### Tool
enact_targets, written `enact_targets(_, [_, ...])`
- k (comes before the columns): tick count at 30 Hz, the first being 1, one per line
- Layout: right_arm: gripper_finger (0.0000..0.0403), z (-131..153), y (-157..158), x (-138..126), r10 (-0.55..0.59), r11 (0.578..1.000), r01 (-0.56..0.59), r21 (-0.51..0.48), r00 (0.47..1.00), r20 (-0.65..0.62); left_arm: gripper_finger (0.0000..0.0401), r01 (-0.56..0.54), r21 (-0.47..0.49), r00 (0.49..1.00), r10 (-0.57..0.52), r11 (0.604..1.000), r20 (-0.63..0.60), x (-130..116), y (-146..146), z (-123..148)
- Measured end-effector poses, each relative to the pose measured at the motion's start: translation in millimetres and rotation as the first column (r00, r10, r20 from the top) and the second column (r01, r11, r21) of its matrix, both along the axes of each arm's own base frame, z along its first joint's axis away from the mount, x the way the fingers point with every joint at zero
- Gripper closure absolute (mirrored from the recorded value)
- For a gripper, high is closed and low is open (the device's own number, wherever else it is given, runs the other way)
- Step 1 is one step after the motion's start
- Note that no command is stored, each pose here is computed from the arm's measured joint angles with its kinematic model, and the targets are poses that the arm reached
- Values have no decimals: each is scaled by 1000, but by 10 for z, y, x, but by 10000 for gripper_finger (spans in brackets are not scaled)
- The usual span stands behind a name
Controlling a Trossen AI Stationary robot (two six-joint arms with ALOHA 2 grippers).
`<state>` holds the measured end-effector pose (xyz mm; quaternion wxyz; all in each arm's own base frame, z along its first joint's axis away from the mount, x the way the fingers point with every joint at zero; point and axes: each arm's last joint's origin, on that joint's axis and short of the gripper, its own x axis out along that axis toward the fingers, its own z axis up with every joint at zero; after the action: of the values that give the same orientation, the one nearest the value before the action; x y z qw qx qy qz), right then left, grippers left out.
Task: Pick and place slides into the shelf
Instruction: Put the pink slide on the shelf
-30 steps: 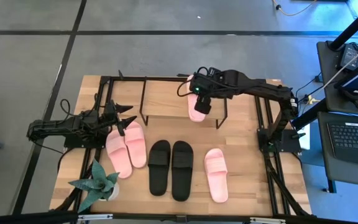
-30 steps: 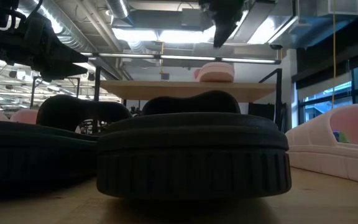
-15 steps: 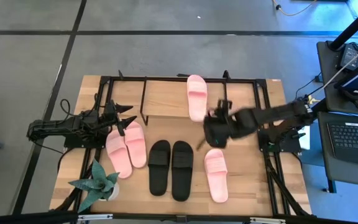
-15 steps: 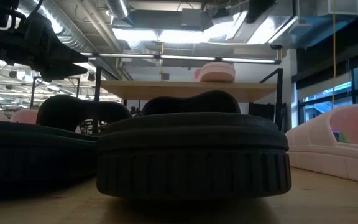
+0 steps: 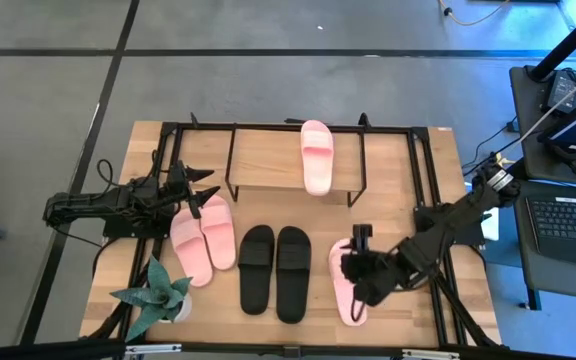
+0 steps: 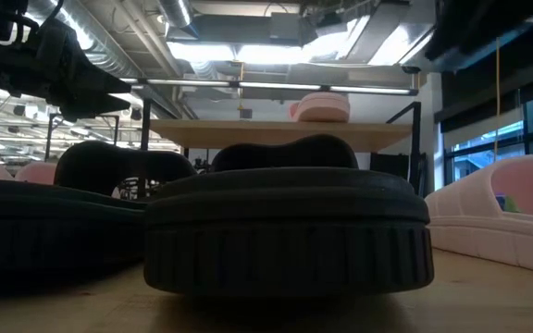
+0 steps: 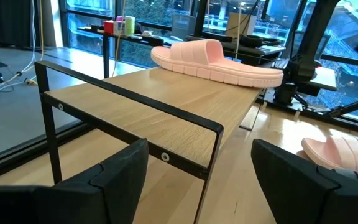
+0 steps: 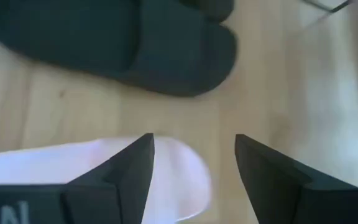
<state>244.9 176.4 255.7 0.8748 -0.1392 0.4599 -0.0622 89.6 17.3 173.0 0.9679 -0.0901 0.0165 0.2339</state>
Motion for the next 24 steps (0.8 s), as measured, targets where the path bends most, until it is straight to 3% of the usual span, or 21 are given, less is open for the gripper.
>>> enact_targets(10, [178, -299, 280, -196, 74, 989, -80, 126, 996, 55, 125, 0, 0, 1000, 0, 1000, 0, 0, 0, 0])
enact_targets(18, [178, -523, 254, -318, 12, 990, -15, 141, 1000, 21, 125, -2, 0, 1000, 2, 1000, 1, 0, 0, 0])
enact_targets(24, [178, -759, 267, -315, 13, 995, -11, 97, 1000, -25, 125, -3, -8, 1000, 3, 1000, 6, 0, 0, 2])
